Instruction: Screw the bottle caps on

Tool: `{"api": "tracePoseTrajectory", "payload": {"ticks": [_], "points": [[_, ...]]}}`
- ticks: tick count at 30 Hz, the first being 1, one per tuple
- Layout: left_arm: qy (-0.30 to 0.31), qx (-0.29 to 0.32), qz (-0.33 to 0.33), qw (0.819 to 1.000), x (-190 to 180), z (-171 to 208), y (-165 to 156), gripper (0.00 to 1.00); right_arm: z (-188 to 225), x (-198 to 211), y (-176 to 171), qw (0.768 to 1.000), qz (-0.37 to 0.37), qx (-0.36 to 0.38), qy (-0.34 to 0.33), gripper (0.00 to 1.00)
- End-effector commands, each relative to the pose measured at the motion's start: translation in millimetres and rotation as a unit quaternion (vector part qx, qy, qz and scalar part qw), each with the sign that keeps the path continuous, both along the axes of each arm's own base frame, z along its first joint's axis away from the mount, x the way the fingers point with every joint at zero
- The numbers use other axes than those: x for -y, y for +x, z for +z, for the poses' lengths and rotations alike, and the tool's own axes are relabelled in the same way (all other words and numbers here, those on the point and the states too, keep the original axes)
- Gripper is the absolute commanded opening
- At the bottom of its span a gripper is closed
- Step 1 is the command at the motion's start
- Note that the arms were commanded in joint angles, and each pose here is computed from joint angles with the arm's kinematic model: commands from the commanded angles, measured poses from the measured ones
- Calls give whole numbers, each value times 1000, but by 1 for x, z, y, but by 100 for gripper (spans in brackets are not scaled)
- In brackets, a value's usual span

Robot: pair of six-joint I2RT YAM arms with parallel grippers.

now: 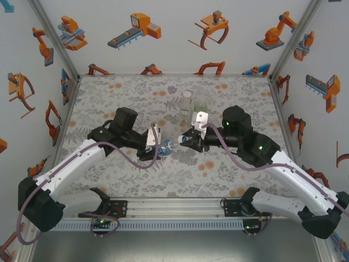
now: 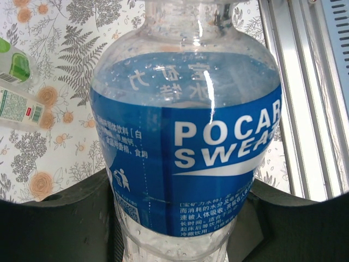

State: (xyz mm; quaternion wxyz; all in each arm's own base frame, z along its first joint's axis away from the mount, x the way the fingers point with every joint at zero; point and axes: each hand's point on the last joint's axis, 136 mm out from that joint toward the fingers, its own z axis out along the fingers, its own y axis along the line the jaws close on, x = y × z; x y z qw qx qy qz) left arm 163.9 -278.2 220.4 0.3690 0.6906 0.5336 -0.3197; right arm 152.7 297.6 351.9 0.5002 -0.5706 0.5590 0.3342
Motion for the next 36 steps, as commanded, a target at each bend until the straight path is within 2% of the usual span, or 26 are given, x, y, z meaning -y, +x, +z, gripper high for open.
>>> {"api": "tracePoseTrajectory", "payload": {"ticks": [1,21,36], "points": [[-10,9,-20,1000,0,8,-8,0,9,-8,-15,999,47,17,1,17],[-9,5,-21,1000,1,8,-10,0,2,-21,-18,997,70,8,-17,17],[-8,3,-20,1000,1,8,-10,0,-11,-23,-22,993,99,20,-63,15]]}}
